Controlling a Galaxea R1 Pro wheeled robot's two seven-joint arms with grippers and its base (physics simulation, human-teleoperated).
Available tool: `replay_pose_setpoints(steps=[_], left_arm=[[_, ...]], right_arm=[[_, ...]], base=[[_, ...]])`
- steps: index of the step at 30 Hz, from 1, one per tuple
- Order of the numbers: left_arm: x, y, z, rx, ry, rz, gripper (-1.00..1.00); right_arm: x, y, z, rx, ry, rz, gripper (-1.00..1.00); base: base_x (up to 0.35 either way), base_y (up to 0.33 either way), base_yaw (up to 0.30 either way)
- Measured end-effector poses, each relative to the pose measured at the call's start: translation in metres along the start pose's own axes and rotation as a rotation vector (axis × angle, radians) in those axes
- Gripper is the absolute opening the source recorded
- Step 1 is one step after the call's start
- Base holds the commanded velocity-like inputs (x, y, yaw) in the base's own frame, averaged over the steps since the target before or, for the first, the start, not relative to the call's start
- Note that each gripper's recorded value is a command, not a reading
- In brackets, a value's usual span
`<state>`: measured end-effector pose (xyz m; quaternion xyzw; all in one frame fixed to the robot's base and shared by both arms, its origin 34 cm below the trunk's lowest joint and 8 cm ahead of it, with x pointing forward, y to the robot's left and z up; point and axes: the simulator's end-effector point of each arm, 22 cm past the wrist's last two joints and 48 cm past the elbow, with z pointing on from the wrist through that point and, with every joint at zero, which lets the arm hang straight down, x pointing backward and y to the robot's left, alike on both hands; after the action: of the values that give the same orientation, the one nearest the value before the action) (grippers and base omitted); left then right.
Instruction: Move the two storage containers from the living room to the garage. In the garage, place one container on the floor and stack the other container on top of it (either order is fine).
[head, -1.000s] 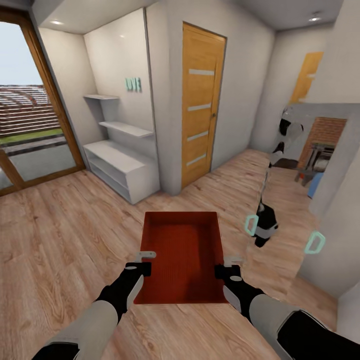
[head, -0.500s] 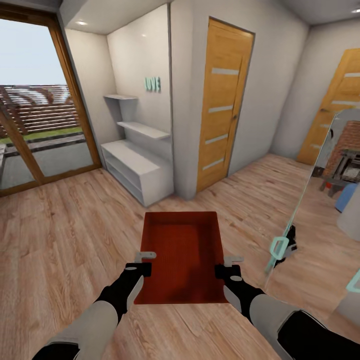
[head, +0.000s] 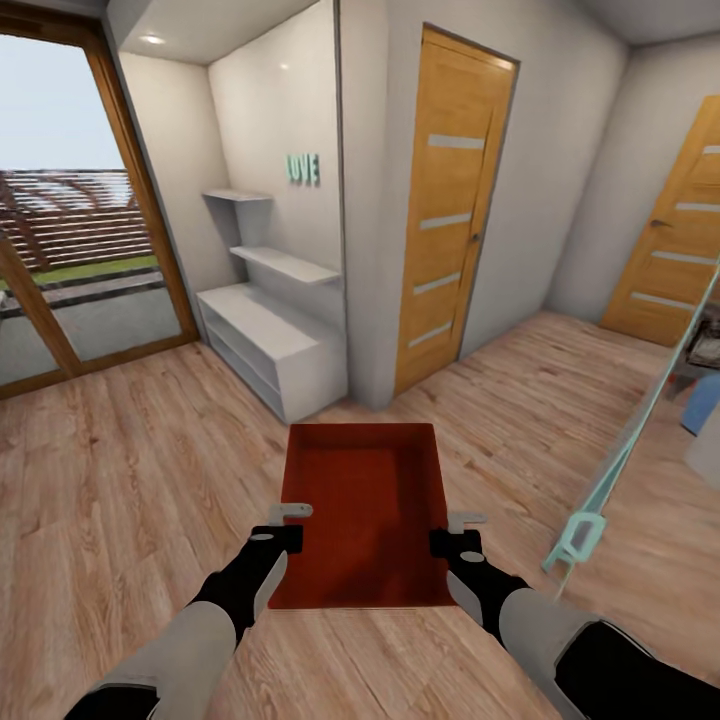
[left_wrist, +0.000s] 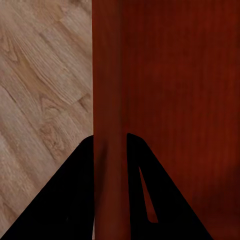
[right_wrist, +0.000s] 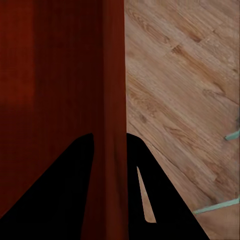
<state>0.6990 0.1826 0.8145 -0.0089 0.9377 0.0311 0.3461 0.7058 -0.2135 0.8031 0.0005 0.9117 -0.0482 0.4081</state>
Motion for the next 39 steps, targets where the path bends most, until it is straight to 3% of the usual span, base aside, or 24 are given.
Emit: replay_pose_setpoints(steps=[39], left_arm=[[-0.0006,0.0,-0.0002,0.0,0.0,0.001,-1.0]], right_arm=[[0.0,0.0,0.0,-0.001,0.0,0.001,-1.0]], base=[[0.322,0.0,-0.027]])
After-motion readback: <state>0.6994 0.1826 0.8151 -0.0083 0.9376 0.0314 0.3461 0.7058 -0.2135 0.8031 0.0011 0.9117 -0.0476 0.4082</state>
